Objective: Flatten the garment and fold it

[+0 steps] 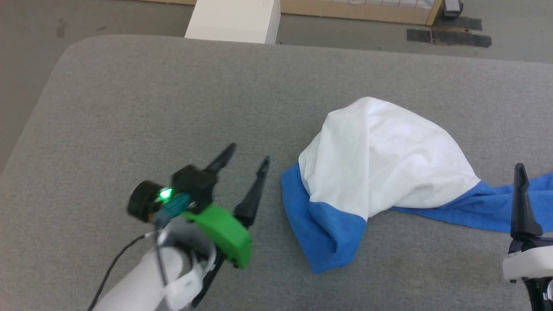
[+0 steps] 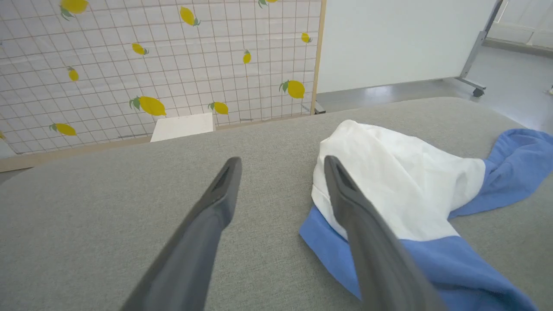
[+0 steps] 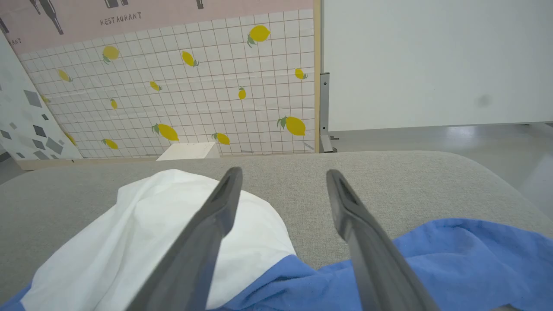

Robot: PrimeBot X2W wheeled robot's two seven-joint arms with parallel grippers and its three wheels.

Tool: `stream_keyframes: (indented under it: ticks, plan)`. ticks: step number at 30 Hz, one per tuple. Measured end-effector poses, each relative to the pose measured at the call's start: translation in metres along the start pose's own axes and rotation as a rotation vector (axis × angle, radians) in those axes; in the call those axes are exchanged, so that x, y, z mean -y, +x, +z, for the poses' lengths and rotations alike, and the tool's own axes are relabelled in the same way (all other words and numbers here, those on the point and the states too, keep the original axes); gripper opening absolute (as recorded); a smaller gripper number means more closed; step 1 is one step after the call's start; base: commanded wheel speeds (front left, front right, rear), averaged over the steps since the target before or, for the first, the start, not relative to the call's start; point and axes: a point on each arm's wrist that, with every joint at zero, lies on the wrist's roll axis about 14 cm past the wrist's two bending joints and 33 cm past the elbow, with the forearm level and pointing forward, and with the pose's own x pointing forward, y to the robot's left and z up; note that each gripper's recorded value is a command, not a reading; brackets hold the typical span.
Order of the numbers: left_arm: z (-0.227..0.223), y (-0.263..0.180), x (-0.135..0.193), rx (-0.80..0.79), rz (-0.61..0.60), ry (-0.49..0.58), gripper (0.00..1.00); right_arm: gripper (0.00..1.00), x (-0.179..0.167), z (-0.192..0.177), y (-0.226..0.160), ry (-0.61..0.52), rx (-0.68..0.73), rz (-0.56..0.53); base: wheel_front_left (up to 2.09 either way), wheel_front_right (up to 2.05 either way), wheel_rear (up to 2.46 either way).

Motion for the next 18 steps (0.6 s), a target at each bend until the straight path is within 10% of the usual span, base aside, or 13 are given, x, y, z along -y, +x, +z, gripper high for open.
stream_keyframes:
  ticks: [18]
  plan:
    - [-0.140, 0.039, 0.038, -0.546, -0.222, 0.027, 1.00, 1.00, 0.032, -0.024, 0.000, -0.027, -0.075, -0.092, 0.00, 0.00, 0.00]
